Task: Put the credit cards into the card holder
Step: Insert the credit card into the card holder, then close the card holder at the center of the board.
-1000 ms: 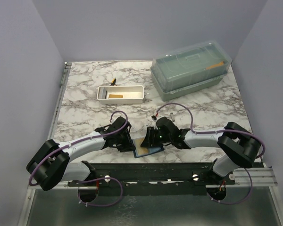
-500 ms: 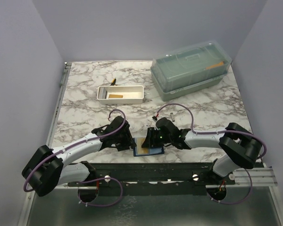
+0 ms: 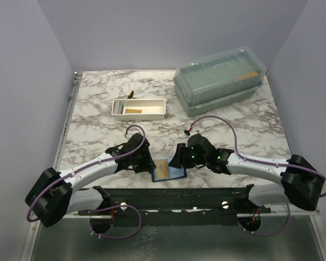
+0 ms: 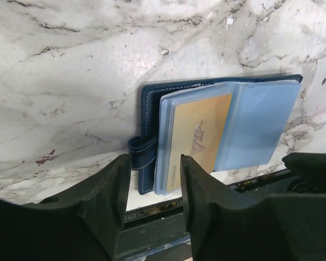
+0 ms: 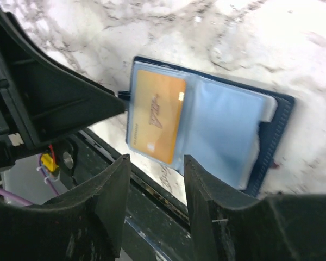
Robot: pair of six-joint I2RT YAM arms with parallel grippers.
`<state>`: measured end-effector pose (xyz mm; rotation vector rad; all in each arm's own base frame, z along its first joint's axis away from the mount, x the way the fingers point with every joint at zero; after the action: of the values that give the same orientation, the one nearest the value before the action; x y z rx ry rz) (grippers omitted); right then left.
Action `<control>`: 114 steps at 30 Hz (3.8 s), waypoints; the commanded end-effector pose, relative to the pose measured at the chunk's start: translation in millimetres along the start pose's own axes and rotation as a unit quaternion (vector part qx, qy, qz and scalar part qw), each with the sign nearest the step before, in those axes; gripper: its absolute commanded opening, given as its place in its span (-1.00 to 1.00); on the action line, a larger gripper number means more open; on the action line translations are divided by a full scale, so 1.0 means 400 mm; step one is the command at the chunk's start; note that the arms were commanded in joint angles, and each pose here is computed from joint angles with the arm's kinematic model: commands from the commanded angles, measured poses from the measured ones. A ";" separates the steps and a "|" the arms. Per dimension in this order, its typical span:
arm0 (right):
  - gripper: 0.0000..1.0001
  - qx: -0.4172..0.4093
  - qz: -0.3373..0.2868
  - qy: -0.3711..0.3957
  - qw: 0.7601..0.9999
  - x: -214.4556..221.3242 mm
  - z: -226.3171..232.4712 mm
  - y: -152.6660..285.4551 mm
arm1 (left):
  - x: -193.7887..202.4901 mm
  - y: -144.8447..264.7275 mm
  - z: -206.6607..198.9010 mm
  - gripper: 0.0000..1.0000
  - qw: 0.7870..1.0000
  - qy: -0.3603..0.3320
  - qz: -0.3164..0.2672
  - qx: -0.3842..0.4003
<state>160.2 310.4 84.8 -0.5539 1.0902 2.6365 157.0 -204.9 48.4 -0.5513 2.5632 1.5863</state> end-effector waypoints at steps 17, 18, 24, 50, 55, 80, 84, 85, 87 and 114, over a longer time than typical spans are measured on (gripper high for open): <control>0.19 0.067 -0.007 -0.086 0.994 0.040 -0.194 0.078 | -0.013 -0.027 0.015 -0.58 0.999 -0.042 0.005 -0.029; 0.19 0.053 -0.004 -0.086 0.995 0.043 -0.188 0.075 | -0.018 -0.017 -0.001 -0.62 0.999 -0.044 0.000 -0.010; 0.20 -0.026 -0.005 -0.098 0.995 0.043 -0.147 0.067 | -0.022 0.023 -0.078 -0.89 0.995 -0.044 -0.013 0.083; 0.15 -0.135 0.013 -0.060 0.989 -0.003 -0.004 0.104 | 0.011 0.047 -0.229 -1.00 0.943 -0.021 -0.008 0.332; 0.16 -0.162 0.026 -0.051 0.985 0.007 0.028 0.104 | 0.018 0.014 -0.216 -1.00 0.950 -0.016 0.007 0.312; 0.20 0.040 -0.077 -0.144 0.986 -0.004 -0.156 0.143 | 0.036 0.039 -0.312 -1.00 0.929 -0.066 0.055 0.359; 0.19 0.111 -0.090 -0.163 0.976 -0.002 -0.214 0.160 | 0.061 0.023 -0.338 -1.00 0.927 -0.080 0.066 0.360; 0.18 0.130 -0.096 -0.168 0.972 -0.004 -0.226 0.168 | 0.065 0.019 -0.345 -1.00 0.927 -0.082 0.068 0.360; 0.17 0.163 -0.109 -0.178 0.964 -0.010 -0.249 0.187 | 0.076 0.004 -0.359 -1.00 0.926 -0.089 0.075 0.359; 0.15 0.086 -0.006 -0.105 0.991 0.033 -0.176 0.129 | 0.105 0.004 -0.333 0.15 0.940 -0.160 0.085 0.289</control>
<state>149.4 205.9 57.1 -0.1700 1.2918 2.3719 127.5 -344.4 106.1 0.0062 2.7853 0.6308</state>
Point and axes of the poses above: each gripper's point midway between its finger pads, its own y axis back along the fingers, its own z axis along the line the jaws close on, x = y × z, the point moved 1 cm from there along y, back along the fingers, and after that the axes turned 3 degrees about -y, right-handed, at the moved point
